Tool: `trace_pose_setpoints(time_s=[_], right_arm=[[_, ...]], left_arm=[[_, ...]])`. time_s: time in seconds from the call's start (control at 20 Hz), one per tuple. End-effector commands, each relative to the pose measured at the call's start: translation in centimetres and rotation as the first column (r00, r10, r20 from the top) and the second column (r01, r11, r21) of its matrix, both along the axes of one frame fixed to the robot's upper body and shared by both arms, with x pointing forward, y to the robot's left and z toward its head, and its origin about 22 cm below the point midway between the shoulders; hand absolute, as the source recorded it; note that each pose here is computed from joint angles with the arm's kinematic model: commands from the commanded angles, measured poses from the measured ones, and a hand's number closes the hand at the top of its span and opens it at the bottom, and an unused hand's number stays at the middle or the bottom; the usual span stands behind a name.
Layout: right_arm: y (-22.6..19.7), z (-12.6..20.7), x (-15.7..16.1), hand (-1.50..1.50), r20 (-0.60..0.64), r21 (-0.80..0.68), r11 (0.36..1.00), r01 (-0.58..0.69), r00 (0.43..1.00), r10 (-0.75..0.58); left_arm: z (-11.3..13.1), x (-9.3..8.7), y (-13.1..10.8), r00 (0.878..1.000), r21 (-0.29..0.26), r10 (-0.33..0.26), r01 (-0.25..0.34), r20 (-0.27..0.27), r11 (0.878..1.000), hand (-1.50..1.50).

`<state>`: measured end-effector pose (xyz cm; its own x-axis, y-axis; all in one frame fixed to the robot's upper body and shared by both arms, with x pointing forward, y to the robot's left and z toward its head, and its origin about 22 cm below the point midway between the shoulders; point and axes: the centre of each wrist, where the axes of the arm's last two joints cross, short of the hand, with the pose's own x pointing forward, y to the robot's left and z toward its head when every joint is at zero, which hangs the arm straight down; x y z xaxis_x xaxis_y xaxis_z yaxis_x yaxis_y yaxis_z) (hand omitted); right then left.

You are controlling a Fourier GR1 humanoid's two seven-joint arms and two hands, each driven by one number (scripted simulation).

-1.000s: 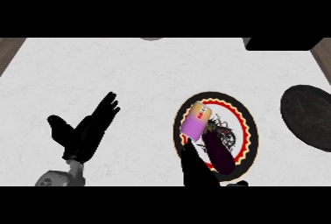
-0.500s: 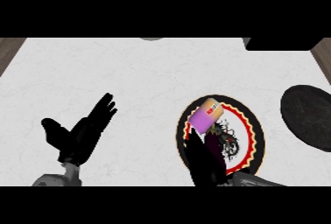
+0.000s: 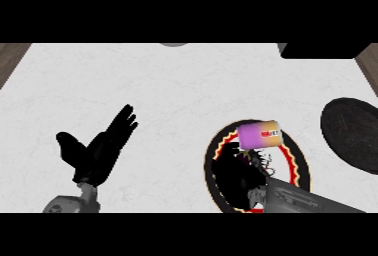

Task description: Pick the eggplant from the plate and place it in the pan

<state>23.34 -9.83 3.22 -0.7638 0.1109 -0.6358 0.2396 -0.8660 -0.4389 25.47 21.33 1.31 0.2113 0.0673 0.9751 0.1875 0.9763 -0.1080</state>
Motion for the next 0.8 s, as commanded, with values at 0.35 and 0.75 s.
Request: trace_pose_setpoints(time_s=[0.35, 0.75], right_arm=[[-1.2, -1.0, 0.8, 1.5, -0.045, 0.25, 0.944, 0.215, 0.977, -0.21], [-4.9, -0.2, 0.7, 1.5, -0.363, 0.715, 0.213, 0.666, 0.614, -0.701]], left_arm=[[-0.2, -0.3, 0.8, 0.999, -0.015, 0.047, -0.047, -0.001, 0.999, 0.0], [-1.1, -1.6, 3.8, 0.986, 0.003, 0.164, -0.164, -0.018, 0.986, 0.0]])
